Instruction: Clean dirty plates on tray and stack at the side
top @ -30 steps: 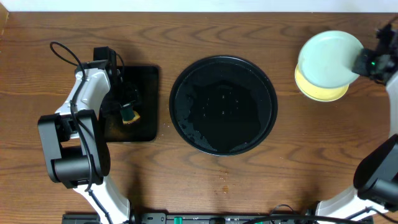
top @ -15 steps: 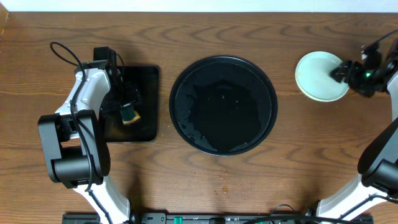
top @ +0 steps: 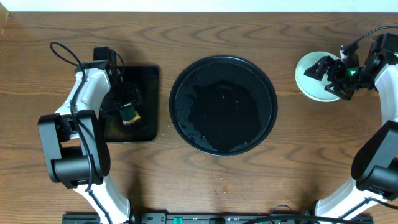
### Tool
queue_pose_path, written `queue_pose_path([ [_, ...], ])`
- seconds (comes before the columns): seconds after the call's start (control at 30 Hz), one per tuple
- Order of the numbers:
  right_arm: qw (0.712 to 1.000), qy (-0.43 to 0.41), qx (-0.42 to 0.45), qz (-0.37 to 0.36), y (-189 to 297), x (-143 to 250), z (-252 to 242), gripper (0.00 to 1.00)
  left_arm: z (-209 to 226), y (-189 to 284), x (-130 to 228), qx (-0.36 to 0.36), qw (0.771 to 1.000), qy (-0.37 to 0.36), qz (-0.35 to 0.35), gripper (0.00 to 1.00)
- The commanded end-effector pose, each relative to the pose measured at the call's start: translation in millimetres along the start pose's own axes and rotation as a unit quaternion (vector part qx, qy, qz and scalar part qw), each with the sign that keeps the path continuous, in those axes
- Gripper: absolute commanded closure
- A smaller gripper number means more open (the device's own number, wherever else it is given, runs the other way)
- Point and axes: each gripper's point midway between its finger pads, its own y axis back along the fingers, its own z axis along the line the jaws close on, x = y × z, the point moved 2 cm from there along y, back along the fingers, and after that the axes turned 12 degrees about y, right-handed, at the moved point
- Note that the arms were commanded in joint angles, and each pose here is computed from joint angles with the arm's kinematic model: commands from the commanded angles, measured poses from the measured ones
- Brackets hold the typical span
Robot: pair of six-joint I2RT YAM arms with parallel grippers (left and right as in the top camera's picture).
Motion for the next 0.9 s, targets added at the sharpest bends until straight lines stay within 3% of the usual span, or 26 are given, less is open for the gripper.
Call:
queue_pose_path([
  [0.0,1.0,0.002,-0.01,-0.009,5.9,-2.2,10.4,0.01,4.1,-3.0,-0.4,-0.008,1.0,0.0,0.002,0.13],
  [0.13,1.0,0.004,0.003,-0.008,5.4,-2.2,7.2,0.01,4.1,-3.0,-0.4,-0.008,1.0,0.0,0.002,0.13],
  [0.27,0.994,0.019,0.106,-0.036,35.3,-5.7,-8.1,0.01,4.1,-3.0,-0.4,-0.008,1.0,0.0,0.002,0.12],
  [0.33,0.978,0.046,0.186,-0.089,82.2,-9.4,0.1,0.01,4.1,-3.0,-0.4,-0.008,1.0,0.0,0.002,0.12],
  [0.5,0.937,0.138,0.221,-0.233,180.8,9.1,88.1,0.01,4.1,-3.0,-0.4,-0.008,1.0,0.0,0.002,0.12],
  [0.57,0.916,0.195,0.202,-0.286,211.7,31.9,136.0,0.01,4.1,-3.0,-0.4,-0.008,1.0,0.0,0.002,0.12],
  [0.7,0.833,0.292,0.221,-0.415,281.9,66.4,197.4,0.01,4.1,-3.0,-0.5,-0.008,1.0,0.0,0.001,0.12],
  [0.87,0.742,0.337,0.18,-0.551,341.0,121.5,227.3,0.01,4.2,-3.0,-0.5,-0.008,1.0,0.0,0.002,0.12],
])
